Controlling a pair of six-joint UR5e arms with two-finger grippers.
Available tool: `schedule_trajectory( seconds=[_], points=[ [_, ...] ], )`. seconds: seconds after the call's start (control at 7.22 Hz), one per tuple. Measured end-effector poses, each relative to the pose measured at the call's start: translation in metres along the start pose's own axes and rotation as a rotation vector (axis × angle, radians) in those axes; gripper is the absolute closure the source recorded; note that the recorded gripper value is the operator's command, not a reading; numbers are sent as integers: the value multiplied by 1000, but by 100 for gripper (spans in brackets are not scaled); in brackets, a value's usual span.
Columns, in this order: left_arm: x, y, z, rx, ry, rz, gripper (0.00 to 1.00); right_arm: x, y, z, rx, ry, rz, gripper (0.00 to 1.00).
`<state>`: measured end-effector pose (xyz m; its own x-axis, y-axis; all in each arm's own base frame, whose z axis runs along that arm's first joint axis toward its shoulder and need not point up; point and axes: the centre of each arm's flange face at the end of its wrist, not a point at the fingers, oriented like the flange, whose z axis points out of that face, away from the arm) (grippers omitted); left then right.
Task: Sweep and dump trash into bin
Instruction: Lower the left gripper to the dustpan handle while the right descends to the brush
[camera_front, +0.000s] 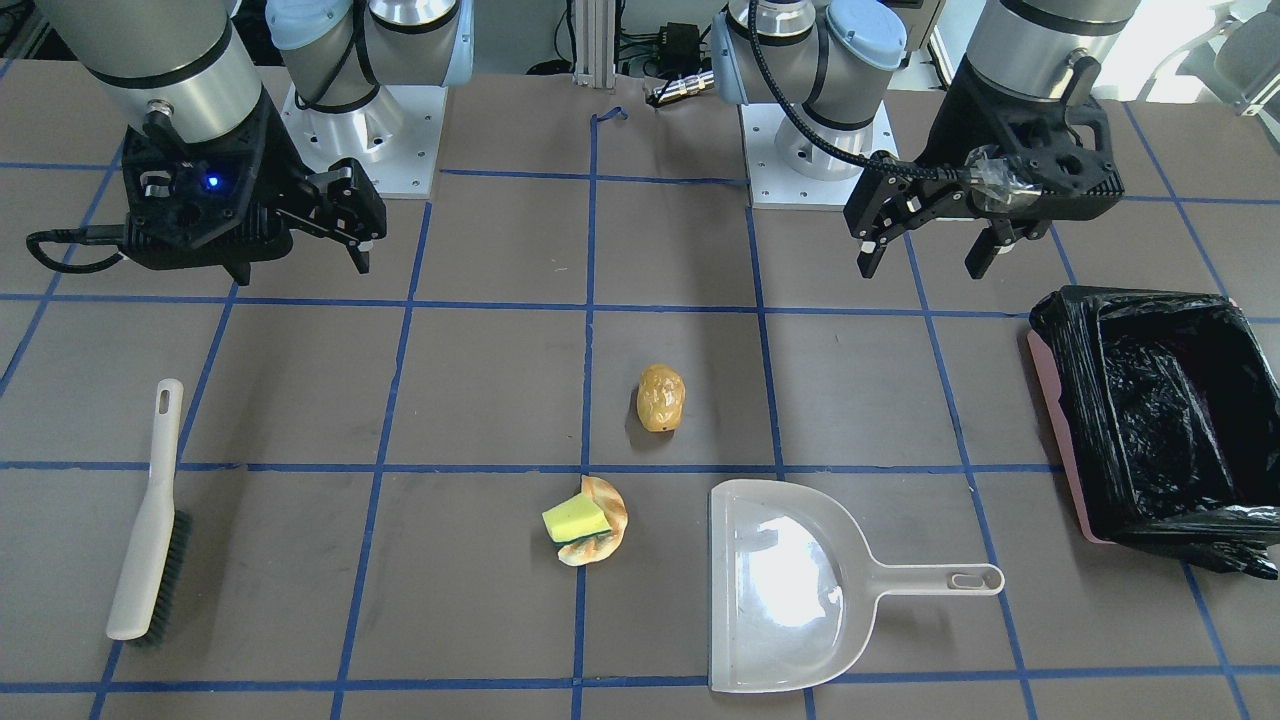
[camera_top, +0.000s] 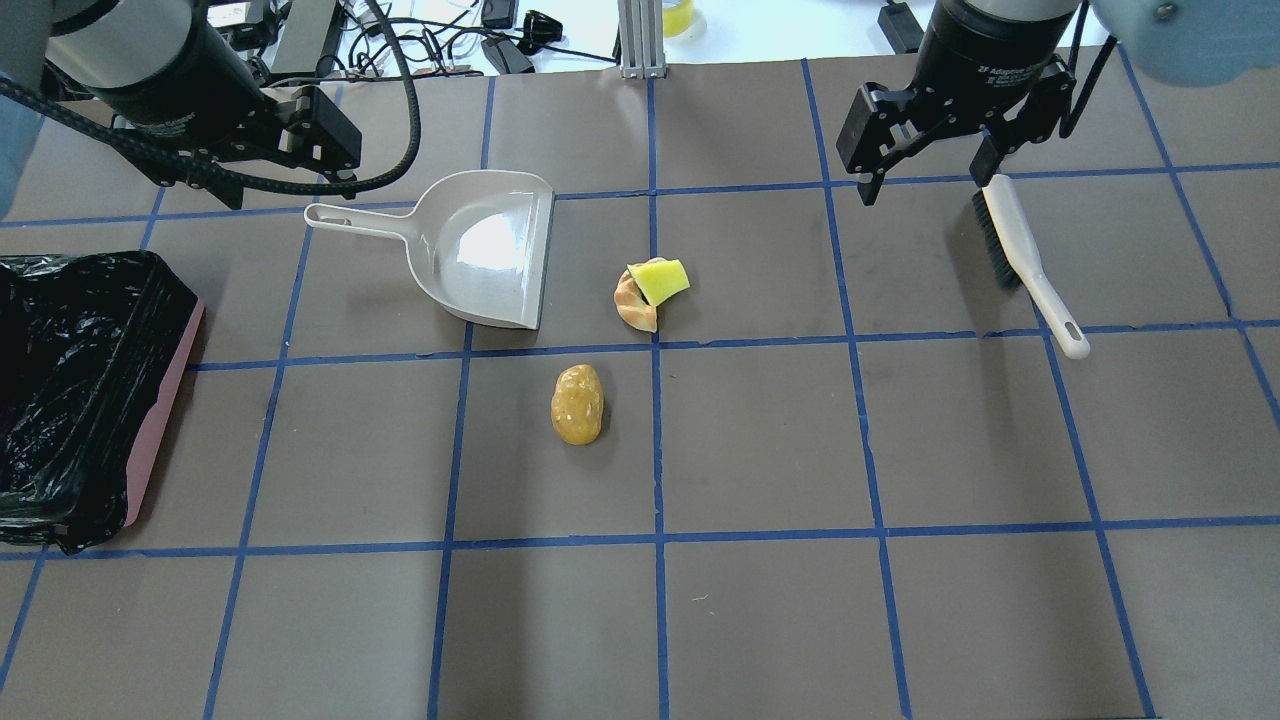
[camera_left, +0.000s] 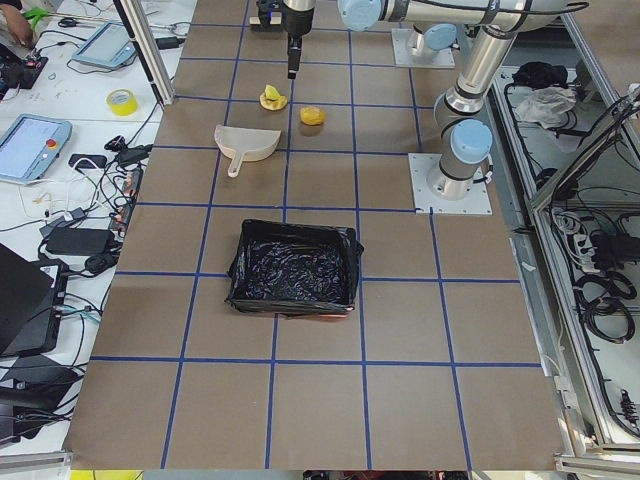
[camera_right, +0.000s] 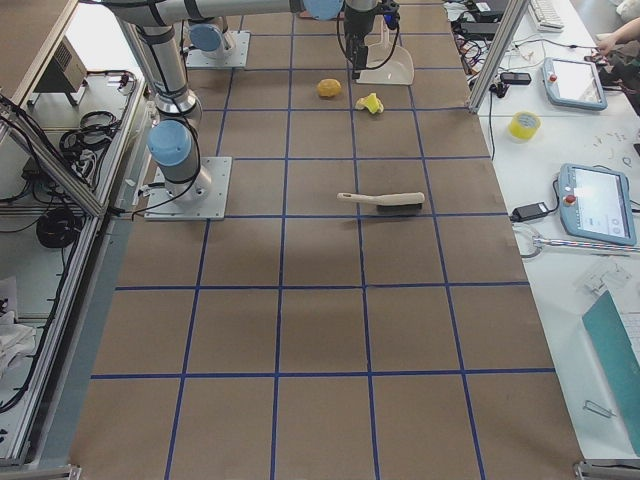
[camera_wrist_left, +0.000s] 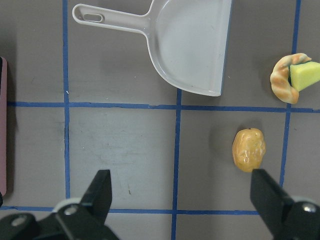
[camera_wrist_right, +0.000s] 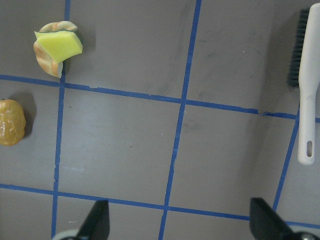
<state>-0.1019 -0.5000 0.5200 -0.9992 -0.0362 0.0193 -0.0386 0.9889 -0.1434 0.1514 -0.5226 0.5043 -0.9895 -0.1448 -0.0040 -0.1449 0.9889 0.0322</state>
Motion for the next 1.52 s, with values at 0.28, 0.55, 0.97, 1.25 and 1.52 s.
schedule_trajectory(
  seconds=[0.28, 0.55, 0.97, 1.25, 1.52],
  points=[
    [-1, -2, 3, -6, 1, 1, 0, 0, 0, 4, -8, -2, 0, 0],
    [-2, -3, 7, -11, -1, 7, 0, 9, -1, 11, -25, -5, 12, 0],
    [-13, -5, 42, -72, -73, 239, 0, 98, -3, 59, -58, -1, 105, 0],
    [-21, -21, 94, -162, -97, 485, 0, 155, 7, 109, -51, 69, 52, 0],
    [-23, -56, 154, -163, -70, 741, 0, 194, 17, 158, 16, 107, 48, 1]
  ],
)
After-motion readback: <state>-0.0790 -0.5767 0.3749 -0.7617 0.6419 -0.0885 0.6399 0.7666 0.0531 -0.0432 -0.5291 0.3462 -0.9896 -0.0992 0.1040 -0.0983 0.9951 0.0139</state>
